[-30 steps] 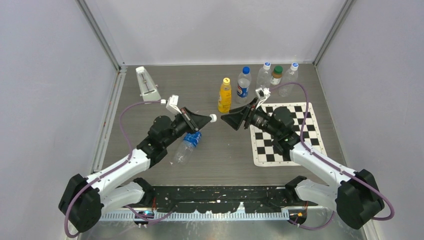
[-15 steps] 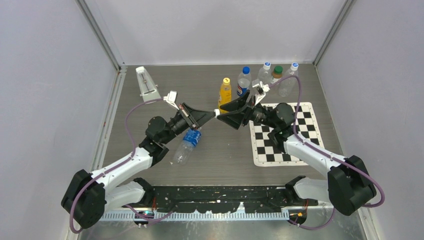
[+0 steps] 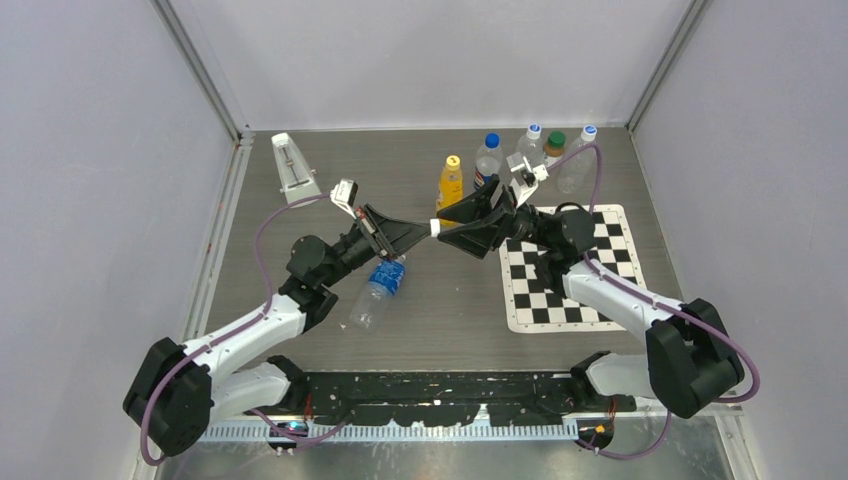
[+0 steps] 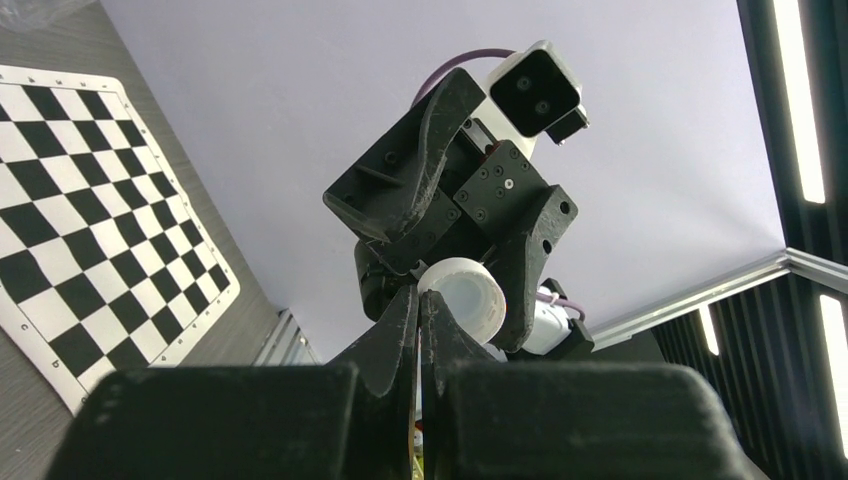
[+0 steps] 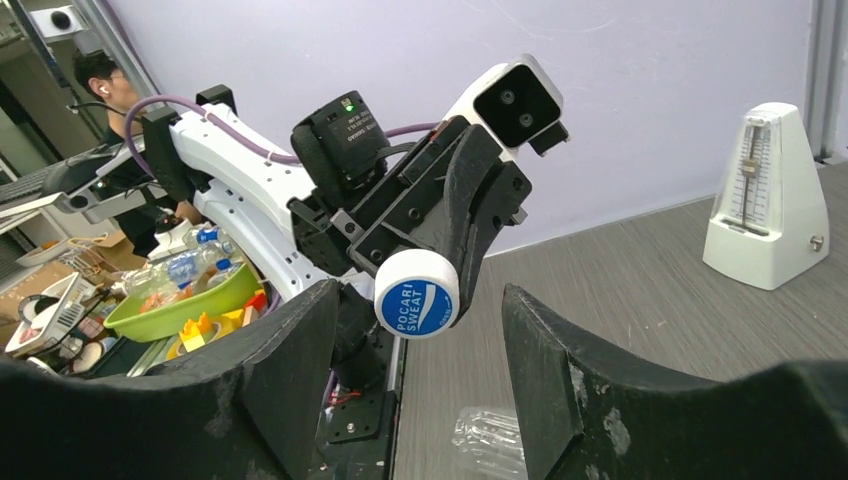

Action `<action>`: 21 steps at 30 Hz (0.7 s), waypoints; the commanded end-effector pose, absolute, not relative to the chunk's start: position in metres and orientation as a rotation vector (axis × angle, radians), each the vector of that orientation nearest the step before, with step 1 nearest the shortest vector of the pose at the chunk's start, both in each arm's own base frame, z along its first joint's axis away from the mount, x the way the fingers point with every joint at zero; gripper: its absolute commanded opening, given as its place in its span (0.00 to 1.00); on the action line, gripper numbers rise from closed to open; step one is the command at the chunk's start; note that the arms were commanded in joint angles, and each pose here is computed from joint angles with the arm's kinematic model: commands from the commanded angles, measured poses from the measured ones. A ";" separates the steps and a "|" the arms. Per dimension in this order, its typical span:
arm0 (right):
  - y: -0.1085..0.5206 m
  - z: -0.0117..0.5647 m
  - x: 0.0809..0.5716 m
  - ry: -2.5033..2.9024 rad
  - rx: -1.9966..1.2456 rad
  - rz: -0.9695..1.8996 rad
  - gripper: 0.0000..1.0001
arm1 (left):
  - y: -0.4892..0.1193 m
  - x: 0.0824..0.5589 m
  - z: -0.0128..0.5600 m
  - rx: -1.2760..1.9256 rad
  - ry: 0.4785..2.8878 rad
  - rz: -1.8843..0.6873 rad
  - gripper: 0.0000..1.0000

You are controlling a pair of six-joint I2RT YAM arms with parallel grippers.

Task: Screw on the bottle caps
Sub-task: Pick up the bottle cap from the center of the board.

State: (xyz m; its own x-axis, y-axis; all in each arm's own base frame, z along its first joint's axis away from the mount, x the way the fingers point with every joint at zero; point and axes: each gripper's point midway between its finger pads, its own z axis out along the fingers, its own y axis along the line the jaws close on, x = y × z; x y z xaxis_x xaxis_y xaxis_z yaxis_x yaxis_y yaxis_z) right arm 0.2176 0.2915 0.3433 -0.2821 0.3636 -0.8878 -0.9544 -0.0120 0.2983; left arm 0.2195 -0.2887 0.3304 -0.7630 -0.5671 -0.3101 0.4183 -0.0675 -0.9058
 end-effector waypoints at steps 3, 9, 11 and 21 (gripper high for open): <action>0.289 0.373 0.203 1.018 -0.828 1.549 0.66 | -0.288 0.209 0.355 -0.091 1.458 -1.952 0.00; 0.290 0.373 0.196 1.006 -0.873 1.590 0.63 | -0.290 0.206 0.359 -0.071 1.453 -1.965 0.00; 0.291 0.372 0.196 1.008 -0.884 1.603 0.62 | -0.290 0.205 0.359 -0.066 1.454 -1.968 0.00; 0.293 0.368 0.194 1.024 -0.920 1.630 0.55 | -0.292 0.204 0.360 -0.058 1.455 -1.972 0.00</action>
State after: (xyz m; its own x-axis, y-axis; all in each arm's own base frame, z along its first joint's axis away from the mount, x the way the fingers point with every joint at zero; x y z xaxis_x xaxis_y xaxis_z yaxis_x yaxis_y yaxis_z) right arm 0.2013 0.2961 0.3477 -0.3264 0.3046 -0.8948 -0.9443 -0.1480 0.2940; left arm 0.2114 -0.2923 0.3322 -0.7826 -0.5360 -0.3167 0.4253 -0.0887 -0.9007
